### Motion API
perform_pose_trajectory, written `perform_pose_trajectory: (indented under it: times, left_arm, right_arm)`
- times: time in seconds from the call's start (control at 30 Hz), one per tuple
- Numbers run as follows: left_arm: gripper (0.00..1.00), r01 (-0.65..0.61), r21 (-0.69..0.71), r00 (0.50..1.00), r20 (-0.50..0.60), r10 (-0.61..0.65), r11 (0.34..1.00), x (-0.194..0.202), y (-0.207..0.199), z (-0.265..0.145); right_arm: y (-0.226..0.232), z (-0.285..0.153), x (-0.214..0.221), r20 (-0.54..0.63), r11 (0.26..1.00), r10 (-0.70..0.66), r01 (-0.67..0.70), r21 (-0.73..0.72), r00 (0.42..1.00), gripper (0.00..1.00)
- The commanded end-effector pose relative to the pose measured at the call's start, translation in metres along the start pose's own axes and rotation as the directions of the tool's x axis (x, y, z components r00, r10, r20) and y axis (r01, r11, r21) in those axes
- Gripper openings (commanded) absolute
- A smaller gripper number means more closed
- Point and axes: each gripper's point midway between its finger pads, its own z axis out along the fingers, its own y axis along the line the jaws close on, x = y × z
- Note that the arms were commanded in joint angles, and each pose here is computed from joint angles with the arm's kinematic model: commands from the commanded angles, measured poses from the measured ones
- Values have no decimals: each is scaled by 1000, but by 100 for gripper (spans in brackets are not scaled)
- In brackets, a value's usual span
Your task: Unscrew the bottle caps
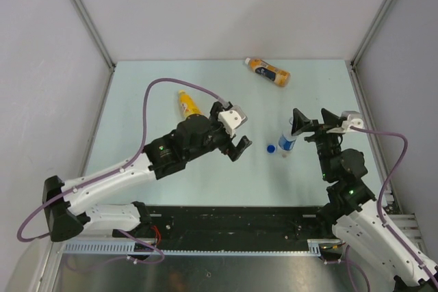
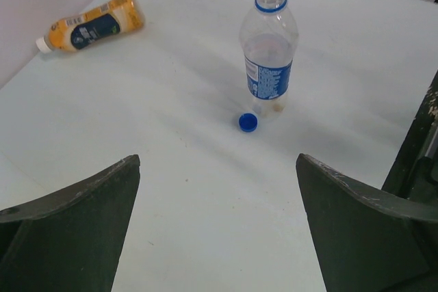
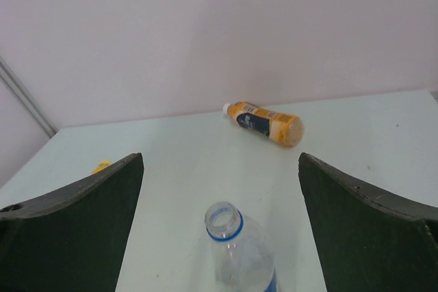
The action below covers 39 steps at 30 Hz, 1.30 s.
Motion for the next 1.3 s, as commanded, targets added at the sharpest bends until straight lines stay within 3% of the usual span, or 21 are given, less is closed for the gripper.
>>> perform_pose_trajectory:
  times: [0.0, 0.13, 0.37, 0.53, 0.7, 0.8, 1.0, 1.27]
  left_arm:
    - [99, 38, -37, 998, -39, -40, 999, 5, 4, 14]
    - [99, 76, -48, 991, -110, -81, 996, 22, 6, 30]
    - [99, 268, -13, 938, -225, -264, 963, 51, 20, 59]
    - [99, 447, -66, 855, -262, -448, 892, 72, 63, 77]
    - [100, 624, -178, 719, -250, -648, 761, 93, 125, 77]
    - [99, 613, -337, 687, -219, -693, 714, 103, 167, 65]
    - [99, 449, -614, 710, -197, -677, 649, 119, 240, 32]
    - [99, 445, -724, 621, -175, -764, 527, 157, 277, 10]
  right_arm:
    - [7, -6, 0, -48, 999, 36, -38, -31, 998, 99]
    - [5, -13, 5, -79, 999, 12, -15, -41, 997, 99]
    - [-1, -29, -11, -38, 999, 5, -7, -47, 999, 99]
    - [-6, -35, -12, -41, 999, 26, -27, -25, 999, 99]
    - [-14, -37, -4, -72, 1000, 19, -19, 11, 997, 99]
    - [-11, -37, -6, -74, 1000, 27, -27, 0, 997, 99]
    - [-6, -38, -14, -79, 999, 36, -38, -20, 996, 99]
    - [5, -41, -31, -75, 994, 79, -84, -65, 994, 99]
